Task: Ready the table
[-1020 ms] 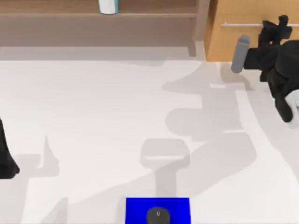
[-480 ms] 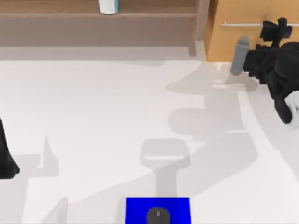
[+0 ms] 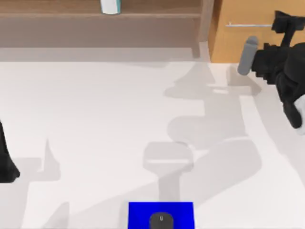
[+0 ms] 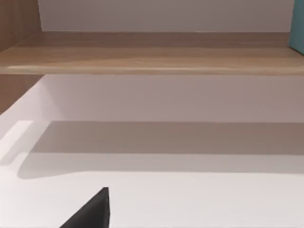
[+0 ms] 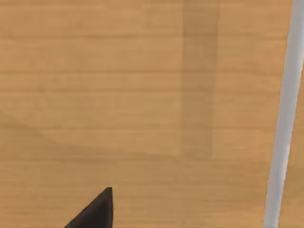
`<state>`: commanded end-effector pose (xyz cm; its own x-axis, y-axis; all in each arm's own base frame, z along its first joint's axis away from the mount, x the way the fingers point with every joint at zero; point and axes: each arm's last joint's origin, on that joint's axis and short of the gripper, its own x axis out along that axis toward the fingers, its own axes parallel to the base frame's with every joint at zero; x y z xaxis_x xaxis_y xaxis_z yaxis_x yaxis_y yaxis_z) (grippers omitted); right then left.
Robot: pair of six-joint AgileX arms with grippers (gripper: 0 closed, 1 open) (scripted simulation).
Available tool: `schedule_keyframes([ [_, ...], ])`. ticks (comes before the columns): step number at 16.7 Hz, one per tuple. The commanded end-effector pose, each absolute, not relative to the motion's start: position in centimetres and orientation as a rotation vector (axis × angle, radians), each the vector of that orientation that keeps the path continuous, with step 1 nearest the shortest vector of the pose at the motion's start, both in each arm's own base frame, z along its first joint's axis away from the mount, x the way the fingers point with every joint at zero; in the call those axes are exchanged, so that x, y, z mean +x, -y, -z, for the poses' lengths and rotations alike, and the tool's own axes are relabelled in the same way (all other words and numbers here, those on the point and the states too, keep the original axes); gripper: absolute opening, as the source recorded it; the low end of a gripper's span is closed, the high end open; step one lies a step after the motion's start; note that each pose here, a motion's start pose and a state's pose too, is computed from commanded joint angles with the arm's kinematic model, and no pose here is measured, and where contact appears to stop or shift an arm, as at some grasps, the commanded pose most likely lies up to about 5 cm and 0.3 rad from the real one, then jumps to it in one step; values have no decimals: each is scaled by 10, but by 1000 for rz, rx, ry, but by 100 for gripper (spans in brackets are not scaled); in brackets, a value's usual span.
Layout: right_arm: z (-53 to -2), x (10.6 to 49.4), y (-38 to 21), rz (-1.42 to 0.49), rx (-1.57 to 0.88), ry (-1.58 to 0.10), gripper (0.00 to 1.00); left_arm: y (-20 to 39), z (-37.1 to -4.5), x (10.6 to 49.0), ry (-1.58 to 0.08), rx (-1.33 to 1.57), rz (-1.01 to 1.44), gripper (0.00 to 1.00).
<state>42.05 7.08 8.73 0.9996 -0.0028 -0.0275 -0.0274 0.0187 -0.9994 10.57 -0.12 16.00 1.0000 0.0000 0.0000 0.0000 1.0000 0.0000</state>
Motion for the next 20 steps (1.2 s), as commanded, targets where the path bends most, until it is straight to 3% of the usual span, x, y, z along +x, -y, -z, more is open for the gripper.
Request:
schedule_keyframes([
  [14,-75,392,-70,-44,-1565,-55,100,1,-160,106,0,0,0,100],
  [20,-93,383,-145,-93,-1378,46,100,1,-160,106,0,0,0,100],
])
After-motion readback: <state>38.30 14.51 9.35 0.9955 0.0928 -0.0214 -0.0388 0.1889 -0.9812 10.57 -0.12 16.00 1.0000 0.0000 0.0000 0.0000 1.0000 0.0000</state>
